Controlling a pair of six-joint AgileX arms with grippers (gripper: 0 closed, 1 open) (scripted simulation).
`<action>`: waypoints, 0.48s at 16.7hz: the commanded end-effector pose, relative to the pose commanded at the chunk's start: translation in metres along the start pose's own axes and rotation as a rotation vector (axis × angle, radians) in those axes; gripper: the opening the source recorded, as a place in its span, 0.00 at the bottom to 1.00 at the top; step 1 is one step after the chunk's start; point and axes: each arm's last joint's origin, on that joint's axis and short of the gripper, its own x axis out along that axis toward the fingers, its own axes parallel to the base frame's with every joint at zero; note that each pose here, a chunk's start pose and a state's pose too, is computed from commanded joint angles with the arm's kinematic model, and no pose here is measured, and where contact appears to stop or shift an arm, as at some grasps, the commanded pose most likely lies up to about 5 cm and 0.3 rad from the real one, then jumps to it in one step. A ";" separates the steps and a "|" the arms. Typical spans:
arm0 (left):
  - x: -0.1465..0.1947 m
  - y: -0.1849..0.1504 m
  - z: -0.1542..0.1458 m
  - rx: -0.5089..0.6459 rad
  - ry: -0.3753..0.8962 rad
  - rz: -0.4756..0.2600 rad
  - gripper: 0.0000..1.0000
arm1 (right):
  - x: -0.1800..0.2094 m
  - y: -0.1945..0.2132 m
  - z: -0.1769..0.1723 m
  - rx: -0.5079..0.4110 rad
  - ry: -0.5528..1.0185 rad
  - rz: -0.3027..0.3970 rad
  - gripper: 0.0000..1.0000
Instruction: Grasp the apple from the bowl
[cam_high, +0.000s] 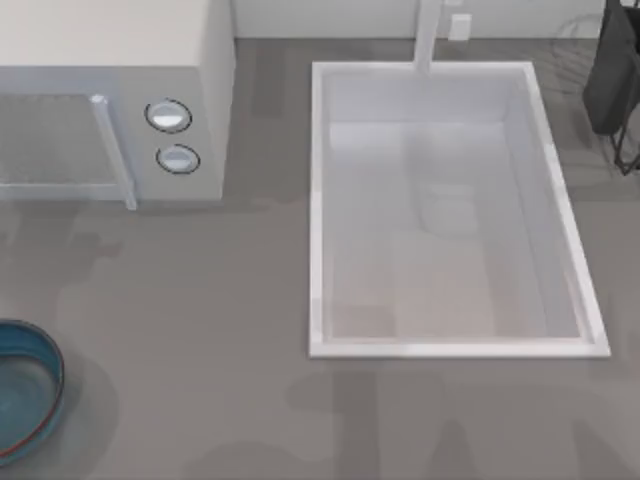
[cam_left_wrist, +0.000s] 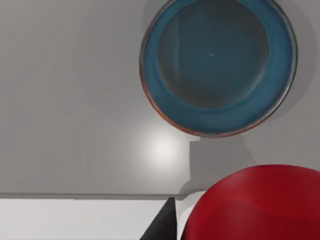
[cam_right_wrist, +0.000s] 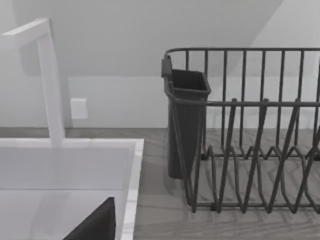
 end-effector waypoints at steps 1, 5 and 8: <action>0.002 -0.003 0.003 0.000 0.002 -0.001 0.00 | 0.000 0.000 0.000 0.000 0.000 0.000 1.00; 0.024 -0.041 0.026 0.000 0.013 -0.005 0.00 | 0.000 0.000 0.000 0.000 0.000 0.000 1.00; 0.050 -0.100 0.039 0.001 0.019 -0.008 0.00 | 0.000 0.000 0.000 0.000 0.000 0.000 1.00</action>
